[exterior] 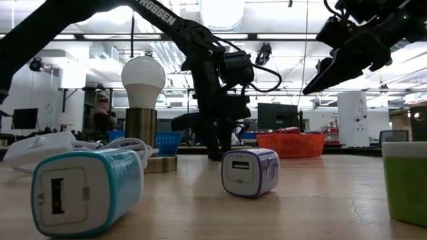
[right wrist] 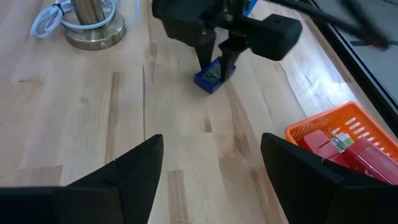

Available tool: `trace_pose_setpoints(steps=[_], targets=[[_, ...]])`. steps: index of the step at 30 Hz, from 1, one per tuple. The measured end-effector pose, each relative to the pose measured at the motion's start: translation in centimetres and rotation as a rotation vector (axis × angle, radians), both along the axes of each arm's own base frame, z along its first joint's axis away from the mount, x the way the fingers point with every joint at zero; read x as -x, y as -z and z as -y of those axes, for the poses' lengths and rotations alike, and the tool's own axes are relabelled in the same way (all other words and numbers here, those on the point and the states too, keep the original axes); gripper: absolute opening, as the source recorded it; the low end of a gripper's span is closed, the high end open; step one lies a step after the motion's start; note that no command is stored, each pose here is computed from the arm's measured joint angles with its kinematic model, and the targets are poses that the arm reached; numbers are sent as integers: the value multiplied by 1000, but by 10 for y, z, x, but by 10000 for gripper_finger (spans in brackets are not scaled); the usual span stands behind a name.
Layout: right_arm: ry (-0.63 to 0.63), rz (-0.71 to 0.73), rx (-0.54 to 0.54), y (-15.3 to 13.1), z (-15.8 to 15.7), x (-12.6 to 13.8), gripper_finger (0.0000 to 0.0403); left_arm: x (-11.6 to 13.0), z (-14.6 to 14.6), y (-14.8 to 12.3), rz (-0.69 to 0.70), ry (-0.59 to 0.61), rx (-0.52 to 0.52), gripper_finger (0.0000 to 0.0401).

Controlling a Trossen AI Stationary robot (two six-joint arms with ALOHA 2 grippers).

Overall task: Pick & Place Office items
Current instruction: Put the blue timer into the blue bin

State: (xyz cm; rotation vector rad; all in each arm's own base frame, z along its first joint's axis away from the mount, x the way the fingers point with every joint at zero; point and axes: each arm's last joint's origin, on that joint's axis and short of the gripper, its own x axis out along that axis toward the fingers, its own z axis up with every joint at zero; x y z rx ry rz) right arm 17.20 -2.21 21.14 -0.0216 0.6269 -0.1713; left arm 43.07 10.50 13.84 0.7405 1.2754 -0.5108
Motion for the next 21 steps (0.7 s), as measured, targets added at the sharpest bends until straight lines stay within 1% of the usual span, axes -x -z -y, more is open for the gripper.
trace_pose_setpoints(steps=[3,6,11,15,17,19,21], targets=[[-3,3,-2,0,0,0,261,-1,-4,-10,64,-35,35,121],[-5,4,-3,0,0,0,258,-1,-9,-28,149,-68,66,121],[-24,10,-15,-1,-1,-1,258,7,-14,-46,257,-124,99,121],[-32,36,-3,-3,-1,-2,254,23,-18,-60,353,-175,145,121],[-38,48,6,-3,-1,-3,253,36,-17,-59,386,-200,148,121],[-43,51,15,-3,-1,-3,254,49,-16,-62,442,-231,149,121],[-44,60,18,-4,-1,-3,255,62,-15,-71,529,-272,154,121]])
